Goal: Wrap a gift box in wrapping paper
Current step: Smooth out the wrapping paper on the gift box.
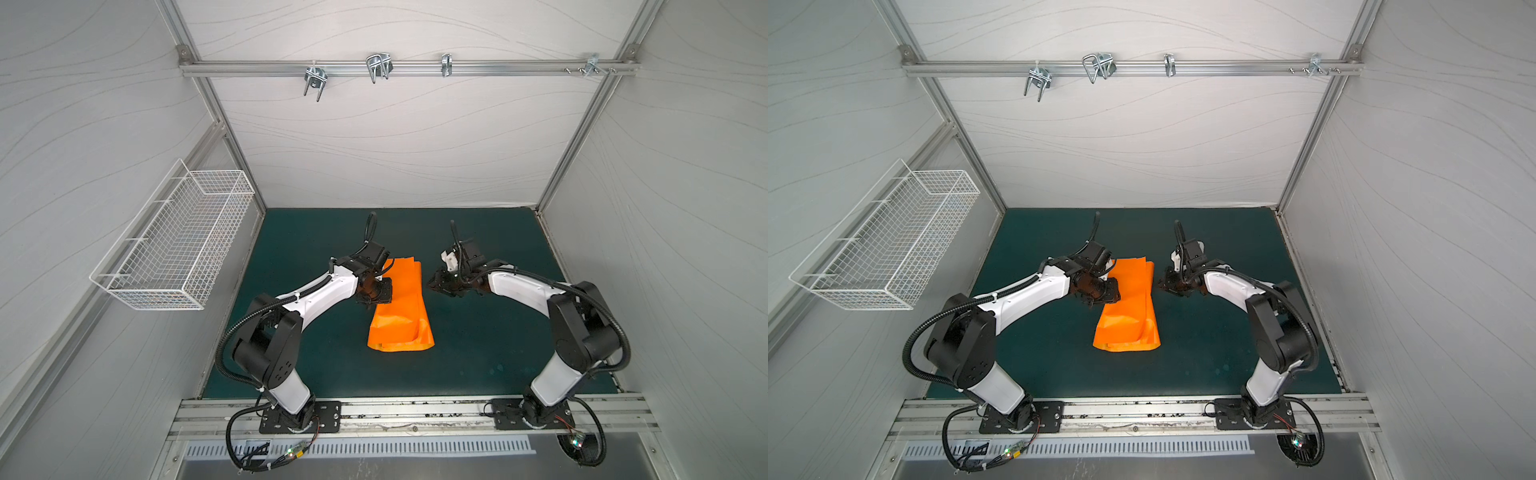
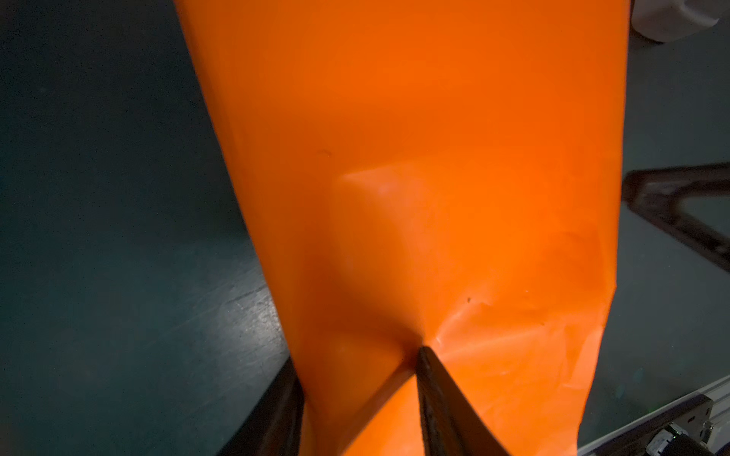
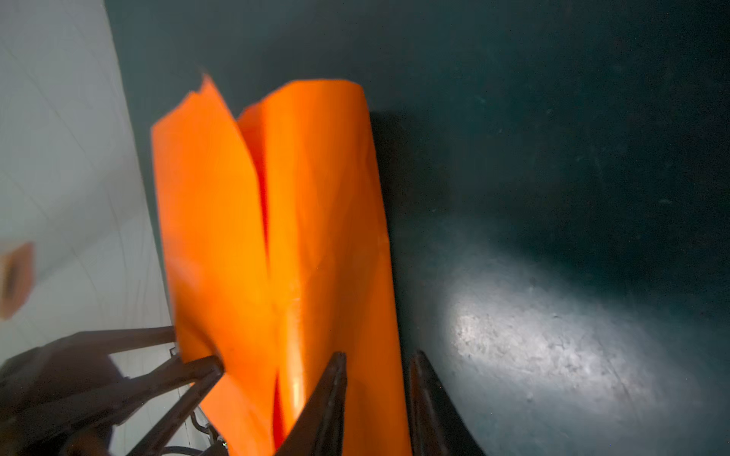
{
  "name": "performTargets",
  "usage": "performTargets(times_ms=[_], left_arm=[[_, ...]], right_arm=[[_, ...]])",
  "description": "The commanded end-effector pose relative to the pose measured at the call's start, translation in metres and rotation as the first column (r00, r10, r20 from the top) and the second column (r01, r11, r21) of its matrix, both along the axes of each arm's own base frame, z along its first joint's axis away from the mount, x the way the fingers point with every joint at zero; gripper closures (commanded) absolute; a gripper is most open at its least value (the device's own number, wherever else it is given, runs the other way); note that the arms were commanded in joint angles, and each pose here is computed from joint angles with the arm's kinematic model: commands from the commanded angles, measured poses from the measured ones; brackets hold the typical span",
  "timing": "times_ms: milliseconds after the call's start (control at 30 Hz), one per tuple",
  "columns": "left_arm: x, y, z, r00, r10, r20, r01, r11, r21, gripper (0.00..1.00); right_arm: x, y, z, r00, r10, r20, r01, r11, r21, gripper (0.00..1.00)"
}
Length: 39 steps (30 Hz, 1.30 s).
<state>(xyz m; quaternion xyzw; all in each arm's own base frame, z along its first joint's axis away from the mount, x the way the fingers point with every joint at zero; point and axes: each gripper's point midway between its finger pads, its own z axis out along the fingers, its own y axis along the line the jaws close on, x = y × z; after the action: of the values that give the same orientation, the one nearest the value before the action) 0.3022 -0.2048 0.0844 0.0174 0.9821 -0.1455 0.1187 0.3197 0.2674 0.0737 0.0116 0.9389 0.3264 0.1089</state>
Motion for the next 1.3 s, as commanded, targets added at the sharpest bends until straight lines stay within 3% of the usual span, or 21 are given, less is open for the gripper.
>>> performTargets(times_ms=[0,467,667,1267], left_arm=[[0.005,-0.001,0.007,1.0,-0.009,0.013,0.009,1.0,0.017,0.54],[0.008,-0.018,0.031,0.998,-0.035,0.046,0.037,0.998,-0.044,0.52],[0.007,-0.026,0.035,0.997,-0.053,0.05,0.055,0.997,-0.049,0.52],[0.006,-0.021,0.006,0.998,-0.06,-0.017,0.06,0.997,0.048,0.51]], right_arm=[[-0.005,0.011,-0.009,0.999,0.037,-0.022,-0.038,0.999,-0.014,0.7],[-0.017,0.032,0.002,0.997,0.079,-0.009,-0.079,0.997,0.0,0.7],[-0.019,0.03,0.003,0.996,0.088,-0.004,-0.088,0.994,-0.071,0.7],[-0.028,0.052,-0.012,0.985,0.172,-0.014,-0.172,0.965,-0.201,0.61]])
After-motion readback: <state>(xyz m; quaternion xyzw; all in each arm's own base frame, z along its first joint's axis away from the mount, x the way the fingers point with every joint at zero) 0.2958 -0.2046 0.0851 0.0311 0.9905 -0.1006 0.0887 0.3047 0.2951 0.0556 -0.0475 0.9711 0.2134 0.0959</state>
